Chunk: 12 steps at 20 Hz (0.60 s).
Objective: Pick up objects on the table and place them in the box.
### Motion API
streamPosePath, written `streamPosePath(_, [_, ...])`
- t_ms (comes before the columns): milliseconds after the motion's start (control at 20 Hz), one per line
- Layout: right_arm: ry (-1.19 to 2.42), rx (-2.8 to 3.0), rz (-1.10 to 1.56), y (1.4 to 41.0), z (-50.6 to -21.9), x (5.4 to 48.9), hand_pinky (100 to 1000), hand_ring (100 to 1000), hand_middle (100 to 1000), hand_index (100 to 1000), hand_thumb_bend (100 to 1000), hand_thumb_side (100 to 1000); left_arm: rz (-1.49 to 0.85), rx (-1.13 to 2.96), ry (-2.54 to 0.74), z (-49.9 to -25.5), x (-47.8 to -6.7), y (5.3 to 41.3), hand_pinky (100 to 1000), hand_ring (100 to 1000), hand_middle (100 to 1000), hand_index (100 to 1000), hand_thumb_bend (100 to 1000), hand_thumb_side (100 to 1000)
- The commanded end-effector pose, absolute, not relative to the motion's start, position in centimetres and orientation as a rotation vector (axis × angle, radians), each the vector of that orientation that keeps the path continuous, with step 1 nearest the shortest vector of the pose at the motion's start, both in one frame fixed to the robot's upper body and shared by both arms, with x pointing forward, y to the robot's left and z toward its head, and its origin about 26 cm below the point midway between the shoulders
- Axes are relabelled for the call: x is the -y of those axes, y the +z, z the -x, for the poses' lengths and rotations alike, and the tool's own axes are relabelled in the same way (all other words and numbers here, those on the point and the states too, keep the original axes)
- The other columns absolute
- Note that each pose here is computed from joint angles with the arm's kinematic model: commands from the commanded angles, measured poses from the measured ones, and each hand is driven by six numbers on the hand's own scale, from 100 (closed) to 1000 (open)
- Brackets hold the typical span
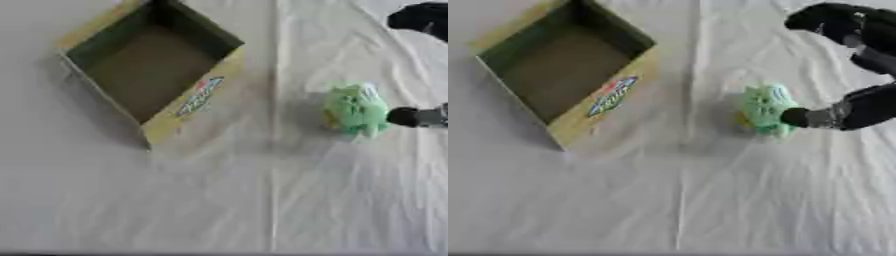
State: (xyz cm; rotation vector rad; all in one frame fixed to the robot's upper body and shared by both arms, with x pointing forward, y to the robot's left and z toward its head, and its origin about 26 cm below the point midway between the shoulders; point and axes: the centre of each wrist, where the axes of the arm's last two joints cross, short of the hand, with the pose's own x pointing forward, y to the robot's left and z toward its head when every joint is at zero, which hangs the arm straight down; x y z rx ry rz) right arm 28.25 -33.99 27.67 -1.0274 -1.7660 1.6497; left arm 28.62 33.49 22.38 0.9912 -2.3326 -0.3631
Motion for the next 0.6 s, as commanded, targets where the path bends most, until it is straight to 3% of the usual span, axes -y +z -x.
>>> streamPosePath(50, [1.689,1.773,1.042,29.0,-28.0,33.6,957,988,935,1000,608,821,-1.010,2.364,-0.394,-28.4,-33.5,23.6,476,695,890,1000,429,848])
streamPosePath(600, [1.728,1.736,1.003,29.3,-28.5,31.9,950,987,929,1000,601,806,-0.979,2.387,-0.376,-28.7,-32.9,23.8,464,690,885,1000,414,847])
